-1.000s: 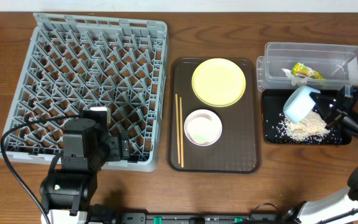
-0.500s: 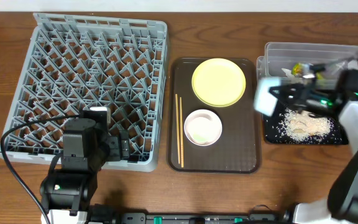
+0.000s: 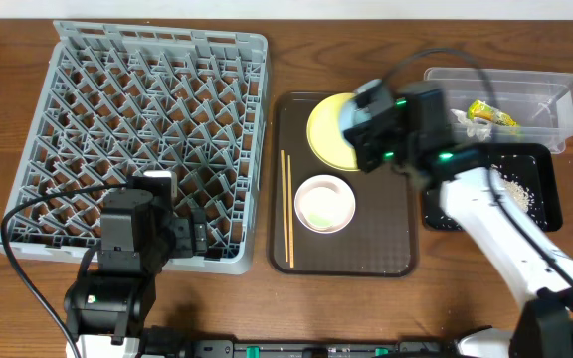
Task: Sort waste into correct bins and load items into the dishwasher
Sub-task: 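Set the emptied blue bowl onto the yellow plate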
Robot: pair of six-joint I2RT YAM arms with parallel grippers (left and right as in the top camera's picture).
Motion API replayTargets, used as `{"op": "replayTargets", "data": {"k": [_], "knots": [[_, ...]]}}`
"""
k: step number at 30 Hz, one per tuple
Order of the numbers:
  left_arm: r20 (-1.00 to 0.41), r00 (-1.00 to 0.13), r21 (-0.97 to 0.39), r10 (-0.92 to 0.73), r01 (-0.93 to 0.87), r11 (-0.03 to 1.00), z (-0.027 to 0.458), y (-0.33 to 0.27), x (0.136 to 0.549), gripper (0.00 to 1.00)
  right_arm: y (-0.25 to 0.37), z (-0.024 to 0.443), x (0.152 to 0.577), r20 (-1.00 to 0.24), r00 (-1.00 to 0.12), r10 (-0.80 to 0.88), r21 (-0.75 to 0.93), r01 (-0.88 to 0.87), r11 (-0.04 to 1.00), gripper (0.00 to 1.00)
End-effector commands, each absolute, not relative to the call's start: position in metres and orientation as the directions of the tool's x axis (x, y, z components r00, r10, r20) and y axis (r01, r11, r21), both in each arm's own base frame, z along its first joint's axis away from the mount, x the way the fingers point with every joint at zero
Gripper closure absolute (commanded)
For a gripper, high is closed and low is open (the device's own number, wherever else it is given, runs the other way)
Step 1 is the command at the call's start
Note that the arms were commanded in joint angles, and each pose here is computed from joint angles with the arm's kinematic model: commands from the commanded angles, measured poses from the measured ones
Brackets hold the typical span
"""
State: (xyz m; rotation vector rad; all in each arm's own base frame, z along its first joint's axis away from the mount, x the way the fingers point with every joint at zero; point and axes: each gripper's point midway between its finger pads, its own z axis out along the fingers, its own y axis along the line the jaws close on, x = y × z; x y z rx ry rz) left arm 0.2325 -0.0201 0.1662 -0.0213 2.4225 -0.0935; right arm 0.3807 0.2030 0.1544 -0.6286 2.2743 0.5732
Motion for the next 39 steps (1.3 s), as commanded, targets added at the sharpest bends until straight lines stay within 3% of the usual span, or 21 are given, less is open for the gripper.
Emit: {"op": "replayTargets", "data": {"k": [1,12,14,16,19,25,29,35,39], "knots": [[-0.672,-0.738,-0.082,-0.058,-0.003,0.997,0.175,-0.019,0.235,0.08,0.204,0.129,0.397,-0.701,-0.558,-0.443,-0.049,-0.583,0.811,0.99],[-0.671,-0.740,-0.082,-0.058,-0.004,0.997,0.175,-0.019,0.234,0.08,0.220,0.067,0.411,-0.647,-0.580,-0.495,-0.088,-0.588,0.804,0.99],[-0.669,-0.741,-0.082,-0.058,-0.004,0.997,0.174,-0.019,0.234,0.08,0.220,0.069,0.413,-0.653,-0.576,-0.492,-0.089,-0.587,0.805,0.90],[-0.667,-0.743,-0.081,-0.057,-0.004,0.997,0.174,-0.019,0.234,0.08,0.221,0.071,0.413,-0.659,-0.574,-0.487,-0.087,-0.585,0.807,0.74],[-0.667,-0.743,-0.082,-0.058,-0.004,0.997,0.174,-0.019,0.234,0.08,0.221,0.080,0.413,-0.669,-0.567,-0.480,-0.086,-0.582,0.808,0.63],[-0.667,-0.743,-0.081,-0.057,-0.004,0.997,0.174,-0.019,0.234,0.08,0.214,0.124,0.399,-0.705,-0.588,-0.396,-0.032,-0.531,0.847,0.59],[-0.667,-0.743,-0.081,-0.057,-0.004,0.997,0.174,-0.019,0.234,0.08,0.217,0.168,0.363,-0.722,-0.608,-0.330,0.094,-0.560,0.823,0.55],[-0.667,-0.743,-0.082,-0.058,-0.004,0.997,0.174,-0.019,0.234,0.08,0.222,0.153,0.308,-0.567,-0.753,-0.335,0.290,-0.563,0.774,0.53],[-0.667,-0.743,-0.082,-0.058,-0.004,0.997,0.174,-0.019,0.234,0.08,0.212,0.123,0.289,-0.435,-0.824,-0.363,0.312,-0.516,0.798,0.56]]}}
